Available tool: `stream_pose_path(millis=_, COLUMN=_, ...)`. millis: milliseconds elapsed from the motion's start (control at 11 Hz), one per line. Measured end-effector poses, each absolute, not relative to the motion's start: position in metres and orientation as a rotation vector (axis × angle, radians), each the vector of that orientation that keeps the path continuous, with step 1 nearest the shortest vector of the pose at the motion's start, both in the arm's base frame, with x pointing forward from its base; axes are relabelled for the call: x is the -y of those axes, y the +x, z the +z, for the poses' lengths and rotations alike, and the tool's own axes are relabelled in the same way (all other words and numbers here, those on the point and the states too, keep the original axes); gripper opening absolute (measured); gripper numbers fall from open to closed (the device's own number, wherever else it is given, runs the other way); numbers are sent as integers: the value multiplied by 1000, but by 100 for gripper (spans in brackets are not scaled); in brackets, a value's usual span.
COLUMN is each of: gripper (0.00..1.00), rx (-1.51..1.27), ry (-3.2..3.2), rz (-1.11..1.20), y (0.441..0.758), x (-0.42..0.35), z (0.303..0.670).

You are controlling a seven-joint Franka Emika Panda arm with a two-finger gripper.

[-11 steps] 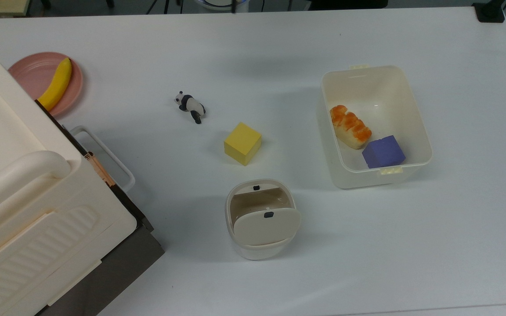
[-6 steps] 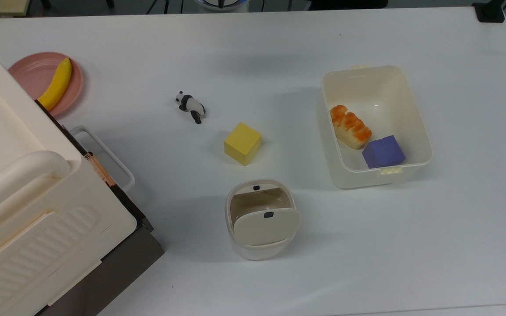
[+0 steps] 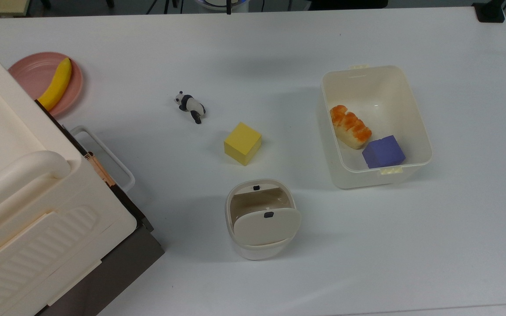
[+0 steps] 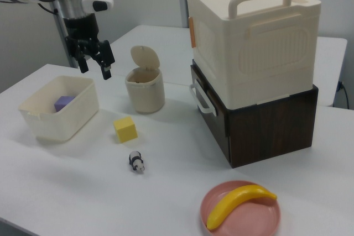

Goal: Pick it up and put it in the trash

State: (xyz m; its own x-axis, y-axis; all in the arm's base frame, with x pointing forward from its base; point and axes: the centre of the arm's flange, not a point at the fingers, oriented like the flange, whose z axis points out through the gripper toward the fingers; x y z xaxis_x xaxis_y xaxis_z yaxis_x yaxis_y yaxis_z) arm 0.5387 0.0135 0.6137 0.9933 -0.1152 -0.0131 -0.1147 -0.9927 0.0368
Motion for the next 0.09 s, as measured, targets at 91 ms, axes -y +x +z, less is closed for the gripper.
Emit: stream_pose_path(millis=91, gripper=100, rx=180, ry=3100, rz=-24, y=539, x=-13, z=614)
